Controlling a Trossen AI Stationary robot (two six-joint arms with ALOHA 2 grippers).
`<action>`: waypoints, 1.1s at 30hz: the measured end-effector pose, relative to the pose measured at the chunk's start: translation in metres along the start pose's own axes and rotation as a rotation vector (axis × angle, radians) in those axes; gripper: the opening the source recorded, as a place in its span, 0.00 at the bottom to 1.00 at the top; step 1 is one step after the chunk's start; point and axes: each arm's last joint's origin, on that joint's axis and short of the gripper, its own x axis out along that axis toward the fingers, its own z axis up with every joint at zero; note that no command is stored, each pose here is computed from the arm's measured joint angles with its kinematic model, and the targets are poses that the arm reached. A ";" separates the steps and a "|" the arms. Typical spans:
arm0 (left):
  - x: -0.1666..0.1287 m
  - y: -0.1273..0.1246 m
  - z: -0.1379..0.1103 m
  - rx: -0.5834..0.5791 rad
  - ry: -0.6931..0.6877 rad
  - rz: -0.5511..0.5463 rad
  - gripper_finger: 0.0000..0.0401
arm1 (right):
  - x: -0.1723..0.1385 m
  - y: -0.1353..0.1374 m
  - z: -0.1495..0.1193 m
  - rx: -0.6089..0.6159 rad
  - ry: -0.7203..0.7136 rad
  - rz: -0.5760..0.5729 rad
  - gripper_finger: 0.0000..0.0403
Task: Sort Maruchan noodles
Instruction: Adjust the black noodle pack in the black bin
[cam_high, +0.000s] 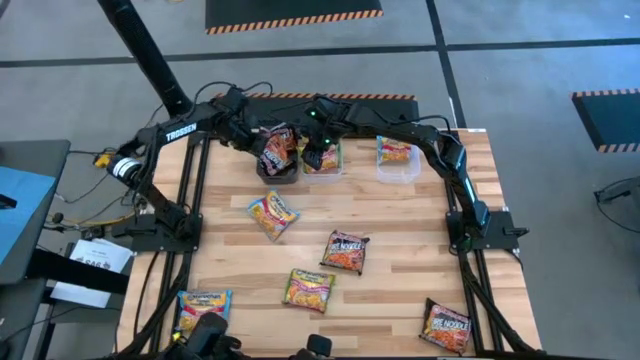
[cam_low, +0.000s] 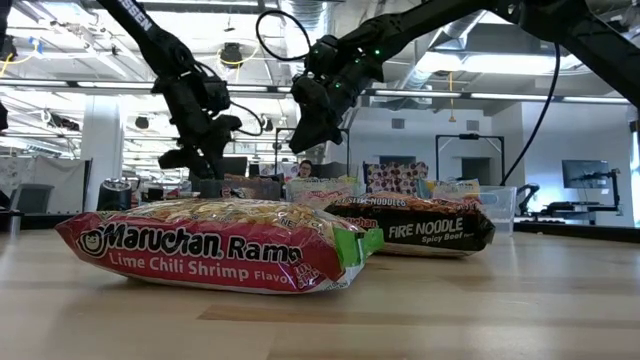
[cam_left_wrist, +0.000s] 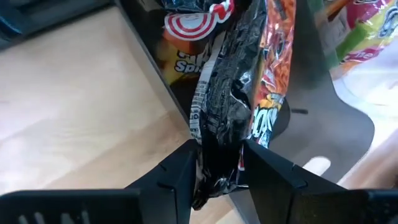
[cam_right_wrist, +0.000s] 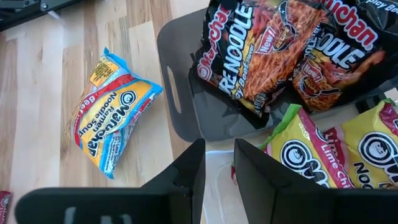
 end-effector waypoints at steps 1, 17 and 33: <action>0.001 0.000 0.000 -0.001 0.004 -0.004 0.30 | 0.000 0.000 0.000 0.000 0.000 0.000 0.28; 0.003 -0.001 -0.001 -0.025 0.024 -0.033 0.19 | 0.000 0.000 0.000 0.000 0.000 0.000 0.28; -0.008 -0.013 -0.002 0.020 -0.027 -0.046 0.00 | 0.000 0.000 0.000 0.000 -0.001 -0.001 0.28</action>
